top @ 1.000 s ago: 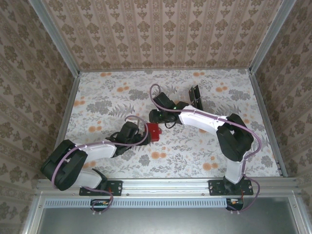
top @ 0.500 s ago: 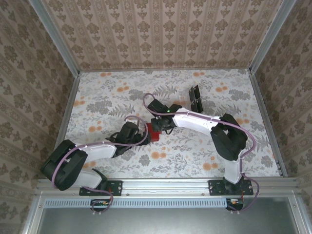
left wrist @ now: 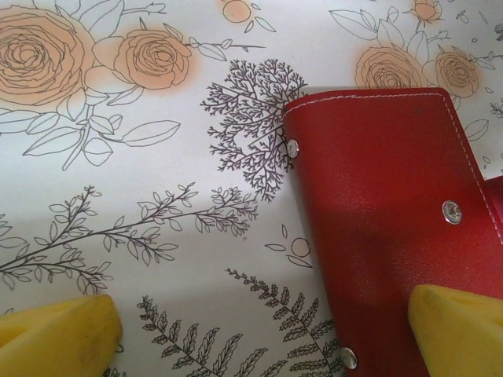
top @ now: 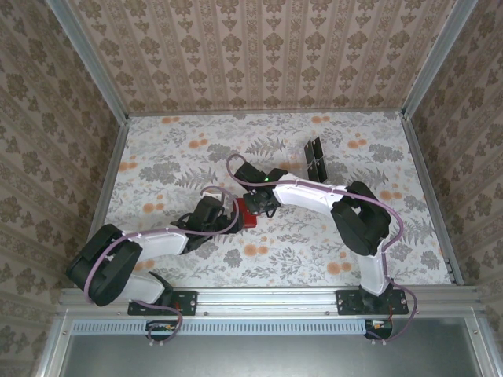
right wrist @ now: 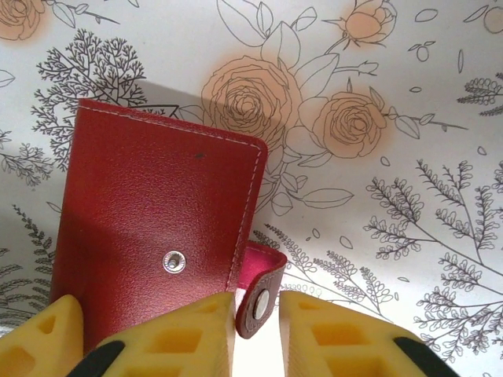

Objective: Put the credit cards into the card holder

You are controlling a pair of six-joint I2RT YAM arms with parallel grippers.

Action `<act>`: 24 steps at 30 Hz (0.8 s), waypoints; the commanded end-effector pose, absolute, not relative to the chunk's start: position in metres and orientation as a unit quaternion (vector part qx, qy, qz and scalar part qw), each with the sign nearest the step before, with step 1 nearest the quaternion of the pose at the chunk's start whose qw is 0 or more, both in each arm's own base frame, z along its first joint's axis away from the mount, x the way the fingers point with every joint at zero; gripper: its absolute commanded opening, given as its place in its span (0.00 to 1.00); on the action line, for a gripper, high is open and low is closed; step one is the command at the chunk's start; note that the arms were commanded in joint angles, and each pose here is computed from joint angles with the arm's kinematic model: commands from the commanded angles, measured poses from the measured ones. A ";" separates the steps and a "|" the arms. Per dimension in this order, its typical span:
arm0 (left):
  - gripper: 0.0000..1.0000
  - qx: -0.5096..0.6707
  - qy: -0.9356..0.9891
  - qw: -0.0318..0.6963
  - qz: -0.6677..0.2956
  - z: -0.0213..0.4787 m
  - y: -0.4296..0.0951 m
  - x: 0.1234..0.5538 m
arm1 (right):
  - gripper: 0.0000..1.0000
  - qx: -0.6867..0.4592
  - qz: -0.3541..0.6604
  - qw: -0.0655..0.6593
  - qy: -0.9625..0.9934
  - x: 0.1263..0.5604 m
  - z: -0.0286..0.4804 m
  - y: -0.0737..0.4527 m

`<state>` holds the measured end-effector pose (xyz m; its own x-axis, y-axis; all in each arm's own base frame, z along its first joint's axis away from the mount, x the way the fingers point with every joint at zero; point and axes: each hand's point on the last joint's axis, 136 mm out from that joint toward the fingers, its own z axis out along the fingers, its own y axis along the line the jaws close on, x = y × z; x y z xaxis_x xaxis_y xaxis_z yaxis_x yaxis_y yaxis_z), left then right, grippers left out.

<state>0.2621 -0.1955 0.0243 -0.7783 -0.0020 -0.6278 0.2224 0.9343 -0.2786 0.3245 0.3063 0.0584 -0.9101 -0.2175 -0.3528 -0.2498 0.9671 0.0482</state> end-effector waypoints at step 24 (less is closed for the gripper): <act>0.99 0.053 0.954 0.261 -0.137 -0.019 -0.175 0.238 | 0.00 -0.075 0.139 0.162 0.974 0.326 0.063 0.315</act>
<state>0.2625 -0.1958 0.0245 -0.7772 -0.0033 -0.6292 0.2224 0.9340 -0.2796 0.3248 0.3044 0.0460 -0.9323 -0.1590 -0.3250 -0.2116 0.9682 0.1335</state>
